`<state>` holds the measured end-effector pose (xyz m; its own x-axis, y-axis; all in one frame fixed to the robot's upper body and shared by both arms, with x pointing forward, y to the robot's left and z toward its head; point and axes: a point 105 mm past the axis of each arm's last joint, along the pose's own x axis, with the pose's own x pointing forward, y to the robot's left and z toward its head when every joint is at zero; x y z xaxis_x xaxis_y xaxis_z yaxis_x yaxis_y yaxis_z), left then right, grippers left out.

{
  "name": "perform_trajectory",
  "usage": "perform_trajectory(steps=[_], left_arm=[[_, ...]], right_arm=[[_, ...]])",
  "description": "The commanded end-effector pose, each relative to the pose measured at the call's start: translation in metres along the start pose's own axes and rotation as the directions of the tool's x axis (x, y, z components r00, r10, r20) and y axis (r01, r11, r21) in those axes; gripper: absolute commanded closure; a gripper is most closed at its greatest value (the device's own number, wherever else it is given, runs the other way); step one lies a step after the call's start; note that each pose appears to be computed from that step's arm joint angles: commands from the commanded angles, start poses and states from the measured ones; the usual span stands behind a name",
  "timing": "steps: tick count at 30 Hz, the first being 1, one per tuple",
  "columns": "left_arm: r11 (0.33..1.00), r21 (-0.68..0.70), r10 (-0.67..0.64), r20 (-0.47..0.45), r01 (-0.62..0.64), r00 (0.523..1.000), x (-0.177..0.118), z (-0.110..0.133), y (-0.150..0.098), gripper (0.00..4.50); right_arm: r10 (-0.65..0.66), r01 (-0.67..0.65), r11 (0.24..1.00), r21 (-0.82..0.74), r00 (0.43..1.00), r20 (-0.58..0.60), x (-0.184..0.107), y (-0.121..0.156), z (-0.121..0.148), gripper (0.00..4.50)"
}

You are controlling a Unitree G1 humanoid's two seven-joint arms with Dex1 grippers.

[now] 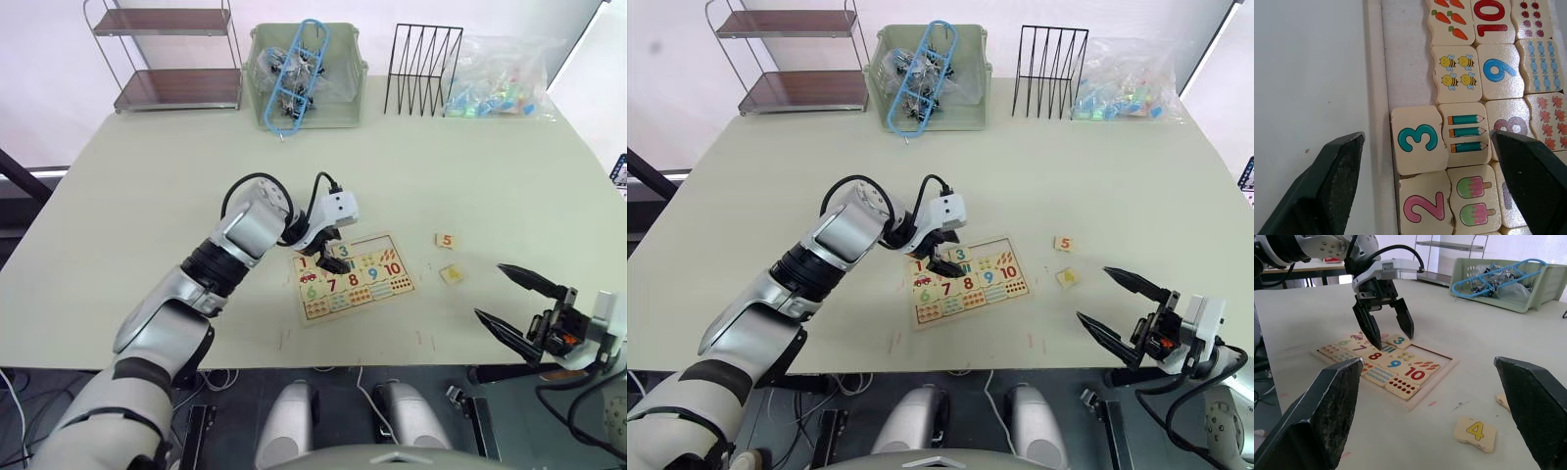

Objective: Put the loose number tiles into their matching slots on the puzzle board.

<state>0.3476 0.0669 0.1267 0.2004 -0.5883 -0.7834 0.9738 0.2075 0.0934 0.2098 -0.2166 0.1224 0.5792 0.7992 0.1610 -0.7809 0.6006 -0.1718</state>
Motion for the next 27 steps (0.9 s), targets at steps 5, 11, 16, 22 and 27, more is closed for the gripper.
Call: perform_trajectory(steps=[5,11,16,22,27], left_arm=[[0.999,-0.024,0.048,0.102,-0.046,0.994,-0.023,0.020,0.016,0.09],[0.997,-0.049,0.061,0.176,-0.053,0.983,-0.033,0.023,0.023,0.09],[0.997,-0.047,0.069,0.221,-0.061,0.973,-0.038,0.016,0.027,0.09],[0.998,-0.038,0.067,0.271,-0.059,0.960,-0.043,0.004,0.025,1.30],[0.997,0.041,0.044,0.337,-0.062,0.940,-0.042,-0.005,0.021,3.76]], right_arm=[[0.002,-0.001,0.999,-0.037,1.000,0.017,-0.001,-0.002,0.007,0.00],[0.002,-0.001,0.999,-0.036,1.000,0.015,-0.001,-0.002,0.006,0.00],[0.002,-0.002,0.999,-0.038,1.000,0.016,0.000,-0.002,0.007,0.00],[0.005,-0.004,0.999,-0.038,1.000,0.019,0.002,-0.002,0.008,0.00],[0.007,-0.006,0.999,-0.039,1.000,0.019,0.003,-0.002,0.009,0.00]])
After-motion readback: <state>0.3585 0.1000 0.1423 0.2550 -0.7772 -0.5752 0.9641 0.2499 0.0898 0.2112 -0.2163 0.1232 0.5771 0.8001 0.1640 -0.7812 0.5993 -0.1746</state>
